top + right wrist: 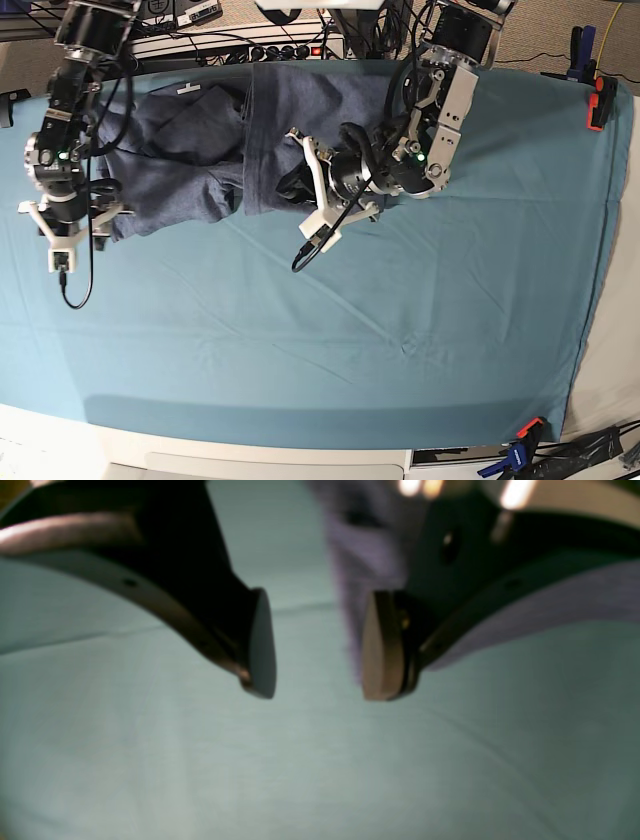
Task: Fold the T-shirt properly
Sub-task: 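Hold the stack with the left gripper and regrasp the strip end with the right gripper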
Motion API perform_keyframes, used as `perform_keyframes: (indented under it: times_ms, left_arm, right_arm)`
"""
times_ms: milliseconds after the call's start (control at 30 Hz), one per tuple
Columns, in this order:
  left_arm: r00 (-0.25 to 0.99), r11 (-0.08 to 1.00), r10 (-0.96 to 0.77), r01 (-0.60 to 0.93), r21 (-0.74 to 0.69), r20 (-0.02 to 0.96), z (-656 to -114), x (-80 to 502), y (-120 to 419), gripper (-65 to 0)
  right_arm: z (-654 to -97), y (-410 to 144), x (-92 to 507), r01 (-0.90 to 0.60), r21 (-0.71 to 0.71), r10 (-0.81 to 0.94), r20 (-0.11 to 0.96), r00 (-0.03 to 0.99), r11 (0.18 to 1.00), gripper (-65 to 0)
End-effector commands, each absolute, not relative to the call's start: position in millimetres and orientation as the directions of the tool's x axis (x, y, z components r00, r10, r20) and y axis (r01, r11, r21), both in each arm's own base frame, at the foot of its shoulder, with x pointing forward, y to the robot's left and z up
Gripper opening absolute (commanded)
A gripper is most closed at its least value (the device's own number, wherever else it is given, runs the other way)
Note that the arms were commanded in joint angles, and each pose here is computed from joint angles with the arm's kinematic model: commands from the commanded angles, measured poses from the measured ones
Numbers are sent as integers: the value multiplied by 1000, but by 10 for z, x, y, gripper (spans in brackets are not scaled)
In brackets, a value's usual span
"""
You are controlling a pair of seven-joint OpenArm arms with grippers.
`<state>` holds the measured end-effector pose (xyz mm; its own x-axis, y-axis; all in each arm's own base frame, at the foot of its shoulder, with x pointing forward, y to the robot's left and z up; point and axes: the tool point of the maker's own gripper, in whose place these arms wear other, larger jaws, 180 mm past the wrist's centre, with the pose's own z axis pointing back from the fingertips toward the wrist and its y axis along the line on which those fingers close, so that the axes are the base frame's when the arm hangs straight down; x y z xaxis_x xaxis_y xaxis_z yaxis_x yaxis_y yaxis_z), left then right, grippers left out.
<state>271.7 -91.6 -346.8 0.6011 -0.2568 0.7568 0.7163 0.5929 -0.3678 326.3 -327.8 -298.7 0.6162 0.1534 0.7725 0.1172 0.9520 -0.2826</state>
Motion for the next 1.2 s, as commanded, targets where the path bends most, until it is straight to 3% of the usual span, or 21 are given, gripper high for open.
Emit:
perform_keyframes:
  times_ms: [0,300,533,633,733,1067,1167]
  left_arm:
    - [569,578,-226,732,-361,791,-3313,2789,-965,-542]
    - [554,562,-259,753,-343,791,-3372,2710,-969,-541]
    - [539,474,-267,795,-378,799,-3307,2566,-1066,-541]
    - [540,459,-280,801,-383,794,-3326,2505,-1099,-499]
    - [531,448,-327,815,-366,782,-3389,2427,-1143,-462]
    - [507,392,-383,846,-361,772,-3459,2182,-1319,-461]
    - [505,394,-387,847,-357,772,-3465,2184,-1315,-423]
  right_arm:
    - [-2782,-3303,3390,146,-261,141,822,552,954,-354]
    - [-2897,-3530,3537,305,141,-269,862,429,942,-354]
    - [-2977,-3235,3596,117,379,-387,792,473,918,-354]
    - [-3042,-3160,3518,66,361,-336,765,550,930,-349]
    - [-3083,-3221,3435,51,313,-280,750,599,948,-267]
    - [-2836,-3617,3339,58,223,-211,766,607,973,-267]
    - [-2859,-3639,3271,51,222,-205,758,619,974,-267]
